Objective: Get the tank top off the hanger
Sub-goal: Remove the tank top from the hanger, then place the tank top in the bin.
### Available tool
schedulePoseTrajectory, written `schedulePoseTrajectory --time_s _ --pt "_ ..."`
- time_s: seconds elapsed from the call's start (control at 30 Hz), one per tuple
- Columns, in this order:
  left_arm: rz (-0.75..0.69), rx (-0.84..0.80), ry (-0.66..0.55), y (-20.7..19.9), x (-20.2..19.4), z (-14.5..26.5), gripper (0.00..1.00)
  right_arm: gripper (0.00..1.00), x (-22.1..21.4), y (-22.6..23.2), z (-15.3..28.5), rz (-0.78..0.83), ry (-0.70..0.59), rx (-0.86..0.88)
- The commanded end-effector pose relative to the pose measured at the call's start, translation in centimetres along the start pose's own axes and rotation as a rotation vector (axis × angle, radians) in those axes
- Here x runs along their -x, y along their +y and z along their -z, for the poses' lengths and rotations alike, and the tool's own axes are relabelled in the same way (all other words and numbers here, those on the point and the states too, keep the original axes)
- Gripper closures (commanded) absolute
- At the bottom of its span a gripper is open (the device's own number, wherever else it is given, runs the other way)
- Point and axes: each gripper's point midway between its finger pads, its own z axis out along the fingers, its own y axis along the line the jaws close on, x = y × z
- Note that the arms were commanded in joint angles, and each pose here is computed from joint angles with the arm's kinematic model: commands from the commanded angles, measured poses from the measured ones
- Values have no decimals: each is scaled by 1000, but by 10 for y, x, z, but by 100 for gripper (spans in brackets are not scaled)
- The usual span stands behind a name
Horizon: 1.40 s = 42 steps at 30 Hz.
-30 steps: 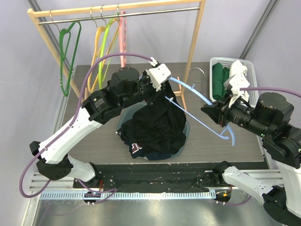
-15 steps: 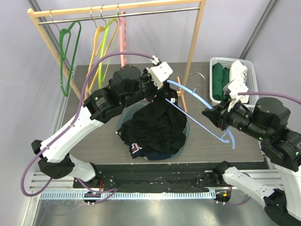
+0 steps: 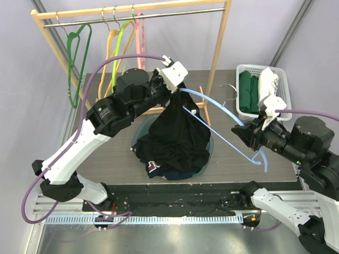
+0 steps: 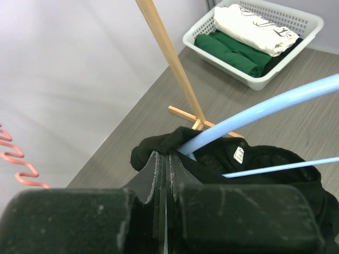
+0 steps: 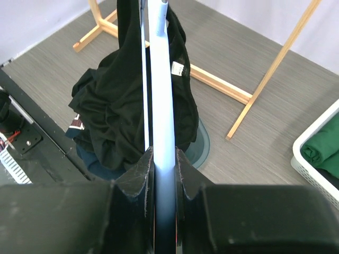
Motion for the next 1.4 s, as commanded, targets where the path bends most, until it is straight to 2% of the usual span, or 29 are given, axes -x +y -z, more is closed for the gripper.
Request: schedulePoseTrajectory --time_s 0.0,0.23,0.4,0.57,0.7,0.83,1.03,1.17,1.33,1.37 --pt "-12 75 -105 26 35 18 100 99 32 -4 29 -18 -147 -56" --pt "-60 132 -172 46 65 32 100 99 50 -10 80 -38 -239 -134" --pt "-70 135 -149 44 55 28 100 99 71 1 130 -77 -357 -117" --pt "-48 119 -142 39 53 17 100 99 75 1 150 -104 -418 -135" --pt "-52 6 -148 17 53 22 100 99 69 -23 143 -133 -384 -264" --pt "-133 -170 -151 -27 45 39 100 99 62 -47 109 -158 -296 -374" --pt "-248 -235 -161 -46 45 60 100 99 49 -64 55 -157 -185 -432" --pt "-333 -372 -35 -94 -37 59 100 99 43 -68 21 -144 -128 -425" --pt "-276 -402 153 -122 -128 50 100 99 39 -71 -6 -122 -83 -416" --pt "-239 -397 168 -126 -136 49 100 99 40 -73 -8 -111 -81 -418"
